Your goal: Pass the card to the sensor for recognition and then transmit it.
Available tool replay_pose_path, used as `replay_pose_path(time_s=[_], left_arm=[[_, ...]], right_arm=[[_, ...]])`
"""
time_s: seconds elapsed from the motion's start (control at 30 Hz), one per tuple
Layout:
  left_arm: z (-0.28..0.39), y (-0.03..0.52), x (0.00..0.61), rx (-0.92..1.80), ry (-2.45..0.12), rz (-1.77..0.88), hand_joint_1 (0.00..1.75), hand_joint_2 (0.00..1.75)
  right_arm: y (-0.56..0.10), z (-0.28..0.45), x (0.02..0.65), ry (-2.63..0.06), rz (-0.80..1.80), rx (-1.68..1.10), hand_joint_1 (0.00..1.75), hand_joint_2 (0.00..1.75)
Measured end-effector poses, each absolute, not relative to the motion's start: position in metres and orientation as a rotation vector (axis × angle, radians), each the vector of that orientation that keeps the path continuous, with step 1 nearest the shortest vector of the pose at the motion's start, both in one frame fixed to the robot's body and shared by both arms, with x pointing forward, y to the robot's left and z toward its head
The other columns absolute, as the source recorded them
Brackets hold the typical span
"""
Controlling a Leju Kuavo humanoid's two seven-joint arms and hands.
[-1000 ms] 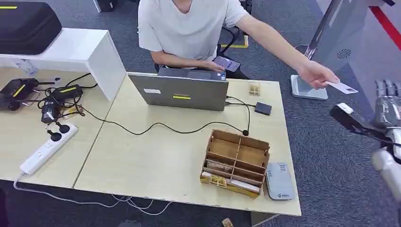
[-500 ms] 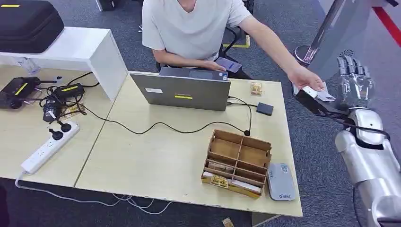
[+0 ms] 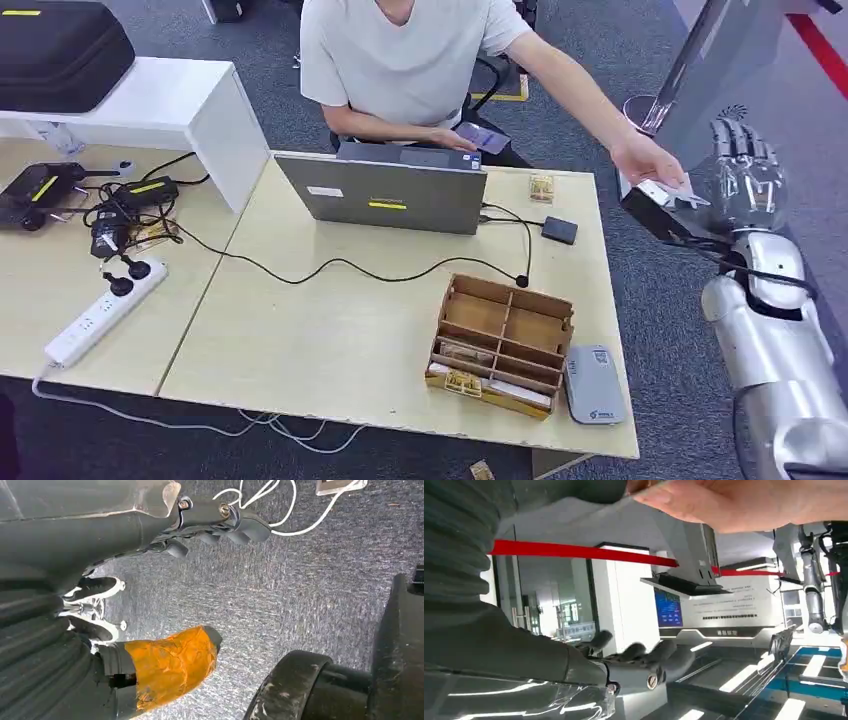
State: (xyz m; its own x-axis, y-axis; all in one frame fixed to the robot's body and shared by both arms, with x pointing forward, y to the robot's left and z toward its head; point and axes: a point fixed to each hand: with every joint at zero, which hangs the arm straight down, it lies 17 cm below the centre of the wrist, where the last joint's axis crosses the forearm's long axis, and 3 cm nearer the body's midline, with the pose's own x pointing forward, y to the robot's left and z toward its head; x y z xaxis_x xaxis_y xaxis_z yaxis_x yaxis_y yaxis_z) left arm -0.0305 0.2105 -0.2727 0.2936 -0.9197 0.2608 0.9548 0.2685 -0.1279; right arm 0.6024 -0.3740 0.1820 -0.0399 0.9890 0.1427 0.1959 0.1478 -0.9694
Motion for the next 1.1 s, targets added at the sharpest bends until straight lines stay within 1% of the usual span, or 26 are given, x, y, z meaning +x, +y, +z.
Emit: replay_pose_path(time_s=[0.6, 0.77, 1.0, 1.1], left_arm=[[-0.272, 0.211, -0.036, -0.295, -0.111, -1.261, 0.00, 1.75], [-0.274, 0.213, -0.031, -0.261, -0.124, -1.279, 0.00, 1.75], [-0.275, 0.211, -0.031, -0.243, -0.125, -1.256, 0.00, 1.75], [-0.275, 0.209, -0.031, -0.236, -0.119, -1.236, 0.00, 1.75]], right_arm=[[-0.355, 0.185, 0.599, -1.484, 1.004, -1.201, 1.75, 1.75], [-0.352, 0.183, 0.595, -1.485, 1.019, -1.216, 1.75, 1.75], [-0.333, 0.172, 0.558, -1.584, 1.014, -1.217, 1.75, 1.75], [-0.331, 0.174, 0.531, -1.641, 0.990, -1.239, 1.75, 1.75]])
